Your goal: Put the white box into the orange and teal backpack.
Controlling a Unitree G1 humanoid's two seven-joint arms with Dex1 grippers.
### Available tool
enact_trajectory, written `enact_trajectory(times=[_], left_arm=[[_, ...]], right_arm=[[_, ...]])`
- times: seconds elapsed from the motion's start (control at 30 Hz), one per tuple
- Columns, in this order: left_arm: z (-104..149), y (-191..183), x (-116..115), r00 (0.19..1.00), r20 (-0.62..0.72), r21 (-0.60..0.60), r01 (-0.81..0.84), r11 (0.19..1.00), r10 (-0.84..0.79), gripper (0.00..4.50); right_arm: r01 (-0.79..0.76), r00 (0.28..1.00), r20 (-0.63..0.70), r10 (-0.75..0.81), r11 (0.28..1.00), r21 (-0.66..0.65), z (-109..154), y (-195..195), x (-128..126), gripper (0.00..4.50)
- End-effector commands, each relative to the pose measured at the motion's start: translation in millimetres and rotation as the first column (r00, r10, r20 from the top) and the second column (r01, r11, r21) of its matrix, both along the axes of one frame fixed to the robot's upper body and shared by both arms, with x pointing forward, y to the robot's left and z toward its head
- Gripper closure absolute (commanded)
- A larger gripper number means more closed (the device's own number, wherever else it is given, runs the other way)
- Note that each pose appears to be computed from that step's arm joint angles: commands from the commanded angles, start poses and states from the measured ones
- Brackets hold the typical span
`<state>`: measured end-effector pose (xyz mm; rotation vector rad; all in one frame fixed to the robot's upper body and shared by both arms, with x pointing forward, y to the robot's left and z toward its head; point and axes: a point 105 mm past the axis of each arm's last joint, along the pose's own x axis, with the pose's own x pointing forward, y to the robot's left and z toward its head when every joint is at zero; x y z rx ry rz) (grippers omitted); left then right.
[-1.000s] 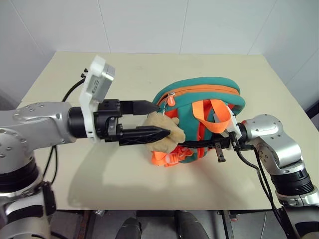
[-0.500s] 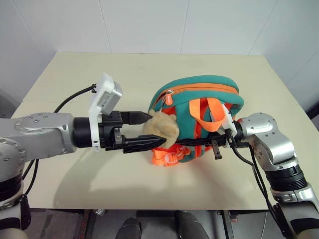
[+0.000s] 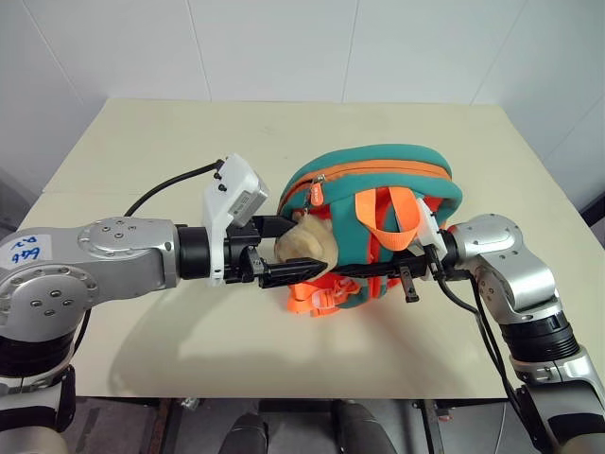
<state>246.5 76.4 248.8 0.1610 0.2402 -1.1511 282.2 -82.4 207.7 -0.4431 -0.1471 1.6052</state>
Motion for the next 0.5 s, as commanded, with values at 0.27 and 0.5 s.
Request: enact_trajectory(times=[0.27, 0.5], left_arm=[[14.0, 0.7, -4.4, 0.999, 0.012, -0.016, 0.047, 0.999, -0.047, 3.53], [35.9, 17.2, -4.4, 0.995, 0.031, -0.058, 0.092, 0.994, -0.090, 4.25]], right_arm=[[-0.014, 0.999, 0.045, 0.014, 1.000, 0.009, 7.9, 1.9, -0.8, 4.03], [-0.009, 0.999, 0.039, 0.008, 1.000, 0.012, 6.3, 1.7, -1.0, 4.03]])
